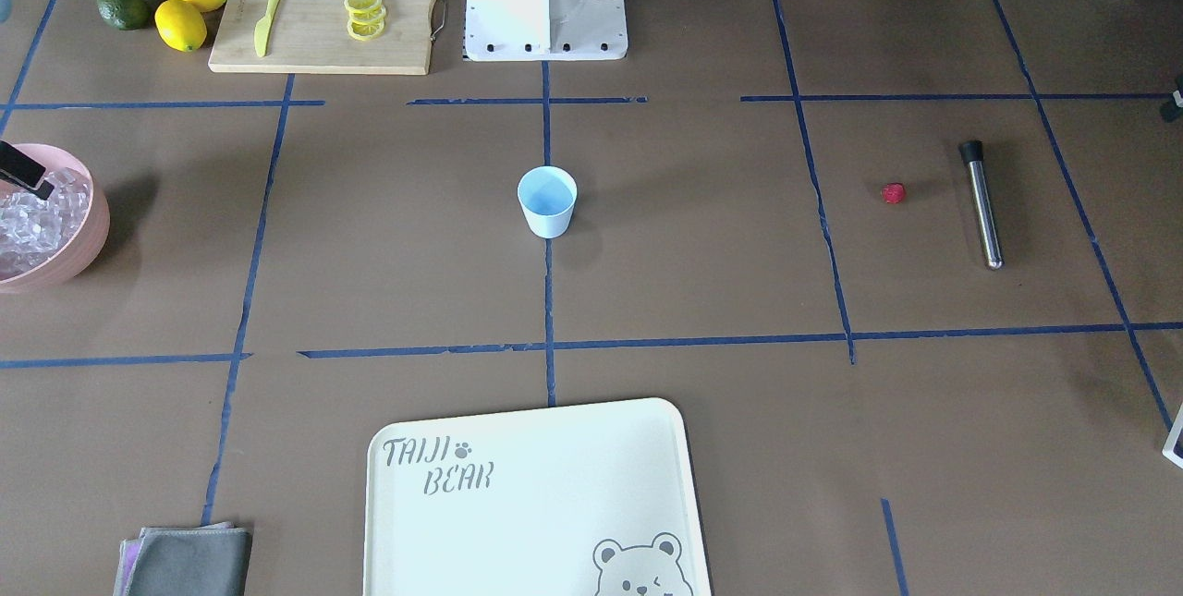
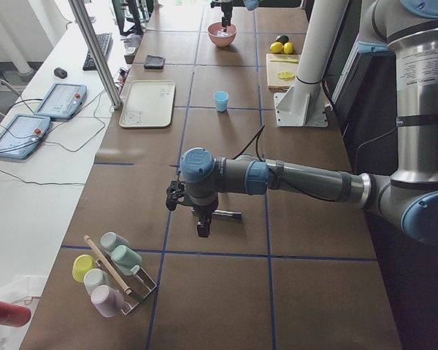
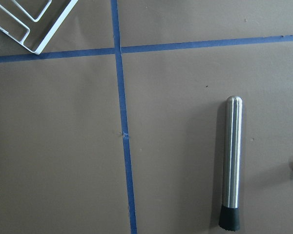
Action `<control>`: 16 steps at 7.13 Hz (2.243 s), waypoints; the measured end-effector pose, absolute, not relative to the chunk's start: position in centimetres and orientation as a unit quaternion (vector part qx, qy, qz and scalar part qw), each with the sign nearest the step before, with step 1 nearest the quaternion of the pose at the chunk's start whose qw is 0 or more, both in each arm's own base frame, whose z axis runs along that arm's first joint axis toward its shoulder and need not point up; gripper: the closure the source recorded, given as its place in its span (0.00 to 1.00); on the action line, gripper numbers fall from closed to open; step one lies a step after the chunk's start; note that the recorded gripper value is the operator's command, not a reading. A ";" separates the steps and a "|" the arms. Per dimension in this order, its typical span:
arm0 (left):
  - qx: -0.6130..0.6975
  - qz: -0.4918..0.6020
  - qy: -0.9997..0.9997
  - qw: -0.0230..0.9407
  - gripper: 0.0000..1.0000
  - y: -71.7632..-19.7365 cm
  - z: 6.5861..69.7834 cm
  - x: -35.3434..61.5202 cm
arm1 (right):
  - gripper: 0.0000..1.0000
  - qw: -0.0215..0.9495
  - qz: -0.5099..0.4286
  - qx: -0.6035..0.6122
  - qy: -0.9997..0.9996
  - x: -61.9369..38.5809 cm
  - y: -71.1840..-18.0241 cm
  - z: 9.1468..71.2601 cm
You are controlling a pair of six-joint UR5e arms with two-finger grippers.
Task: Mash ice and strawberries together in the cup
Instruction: 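Lower the right gripper into the pink bowl and grasp an ice cube, then carry the ice cube with the right gripper and drop it into the blue cup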
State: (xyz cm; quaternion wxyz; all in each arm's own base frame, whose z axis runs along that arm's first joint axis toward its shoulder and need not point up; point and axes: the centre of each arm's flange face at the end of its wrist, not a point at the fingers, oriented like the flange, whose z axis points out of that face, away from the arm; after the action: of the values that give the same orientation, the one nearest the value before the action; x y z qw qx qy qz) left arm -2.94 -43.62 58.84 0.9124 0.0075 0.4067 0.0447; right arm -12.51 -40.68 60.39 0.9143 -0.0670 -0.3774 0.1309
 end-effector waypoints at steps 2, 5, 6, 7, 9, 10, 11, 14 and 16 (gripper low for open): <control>0.010 0.046 0.407 0.912 0.00 -43.6 58.5 -2.9 | 0.15 0.916 0.127 -0.075 -0.372 -13.4 -40.6 61.1; 0.017 0.047 0.407 0.912 0.00 -43.5 57.7 -3.0 | 0.57 0.917 0.127 -0.077 -0.370 -14.1 -41.3 61.4; 0.018 0.047 0.407 0.912 0.00 -43.5 57.5 -3.0 | 0.83 0.918 0.128 -0.077 -0.368 -14.1 -41.4 61.6; 0.020 0.047 0.407 0.912 0.00 -43.5 57.4 -3.0 | 0.98 0.918 0.130 -0.077 -0.368 -14.1 -41.5 61.6; 0.021 0.047 0.407 0.912 0.00 -43.5 57.2 -3.0 | 1.00 0.916 0.130 -0.075 -0.371 -14.0 -41.5 61.1; 0.022 0.047 0.407 0.912 0.00 -43.5 57.1 -3.0 | 1.00 0.914 0.126 -0.067 -0.380 -13.8 -41.3 59.7; 0.022 0.047 0.407 0.912 0.00 -43.5 57.1 -3.0 | 1.00 0.909 0.124 -0.052 -0.395 -13.7 -41.0 56.7; 0.024 0.049 0.407 0.912 0.00 -43.4 56.9 -3.0 | 1.00 0.866 0.128 -0.042 -0.481 -17.6 -41.5 43.5; 0.024 0.050 0.419 0.906 0.00 -43.2 56.7 -2.9 | 1.00 0.832 0.133 -0.077 -0.534 -26.4 -42.1 32.8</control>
State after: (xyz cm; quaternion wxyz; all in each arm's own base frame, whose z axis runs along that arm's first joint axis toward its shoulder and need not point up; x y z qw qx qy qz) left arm -2.86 -43.24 56.72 0.9063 0.0237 0.4191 0.0497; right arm -26.41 -42.08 32.84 0.8315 -0.0769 -0.5339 0.1326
